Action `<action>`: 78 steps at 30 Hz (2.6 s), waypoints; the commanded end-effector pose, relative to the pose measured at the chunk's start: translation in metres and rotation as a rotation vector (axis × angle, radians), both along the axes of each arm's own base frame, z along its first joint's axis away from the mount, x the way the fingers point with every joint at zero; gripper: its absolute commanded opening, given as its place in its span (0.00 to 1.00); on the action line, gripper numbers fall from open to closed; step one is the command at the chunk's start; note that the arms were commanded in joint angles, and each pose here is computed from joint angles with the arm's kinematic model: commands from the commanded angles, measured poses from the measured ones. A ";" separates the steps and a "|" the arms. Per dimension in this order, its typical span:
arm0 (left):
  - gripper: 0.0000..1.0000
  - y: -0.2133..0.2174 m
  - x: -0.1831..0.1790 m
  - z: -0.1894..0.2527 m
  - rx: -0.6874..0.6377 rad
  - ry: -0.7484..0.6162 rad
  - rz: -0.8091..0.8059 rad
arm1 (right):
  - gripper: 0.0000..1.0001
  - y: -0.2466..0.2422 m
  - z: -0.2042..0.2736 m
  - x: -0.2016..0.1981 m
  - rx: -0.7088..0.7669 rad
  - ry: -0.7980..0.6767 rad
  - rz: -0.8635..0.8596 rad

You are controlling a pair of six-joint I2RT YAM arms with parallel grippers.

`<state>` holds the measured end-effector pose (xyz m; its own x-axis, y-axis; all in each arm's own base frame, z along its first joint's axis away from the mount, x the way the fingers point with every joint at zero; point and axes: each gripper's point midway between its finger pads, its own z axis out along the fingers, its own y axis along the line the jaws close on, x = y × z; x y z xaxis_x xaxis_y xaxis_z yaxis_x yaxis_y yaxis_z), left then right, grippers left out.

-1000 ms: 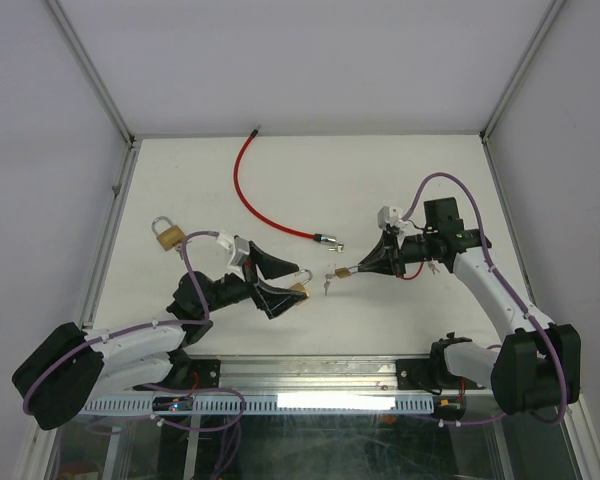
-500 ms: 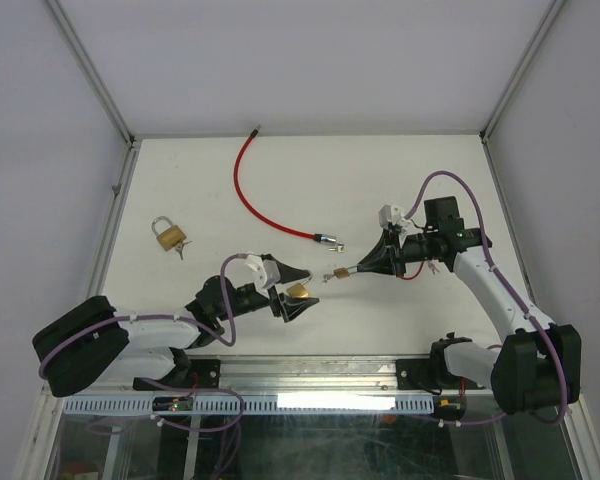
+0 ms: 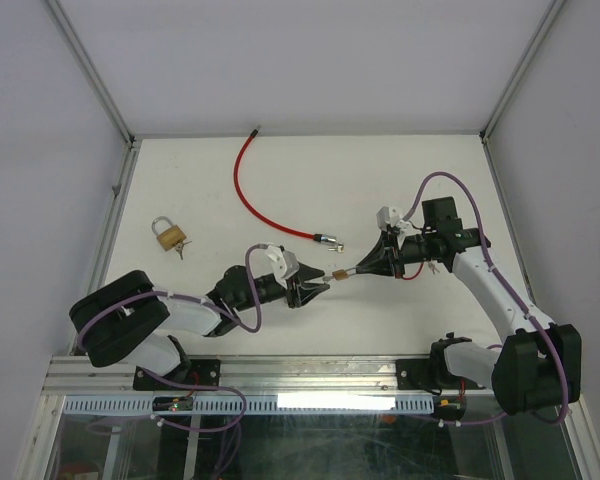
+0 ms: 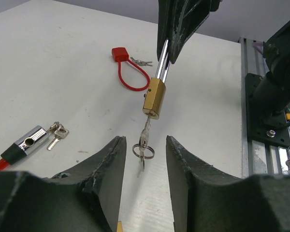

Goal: Lock with the key
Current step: Lock the lock.

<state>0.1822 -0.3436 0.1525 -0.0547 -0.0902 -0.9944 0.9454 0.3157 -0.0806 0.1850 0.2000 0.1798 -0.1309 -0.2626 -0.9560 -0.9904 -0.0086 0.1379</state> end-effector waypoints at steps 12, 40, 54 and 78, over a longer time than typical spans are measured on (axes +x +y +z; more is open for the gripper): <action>0.29 -0.023 0.000 0.019 -0.061 0.017 -0.071 | 0.00 0.007 0.018 0.000 0.038 -0.067 0.042; 0.00 -0.008 0.000 0.008 0.034 0.013 -0.075 | 0.00 0.008 0.013 -0.002 0.025 -0.067 0.051; 0.00 0.030 0.007 -0.017 0.179 -0.014 0.048 | 0.00 0.008 0.012 0.013 -0.016 -0.040 -0.016; 0.50 0.052 0.001 0.016 0.029 0.073 0.063 | 0.00 0.004 0.017 0.016 0.011 -0.020 -0.040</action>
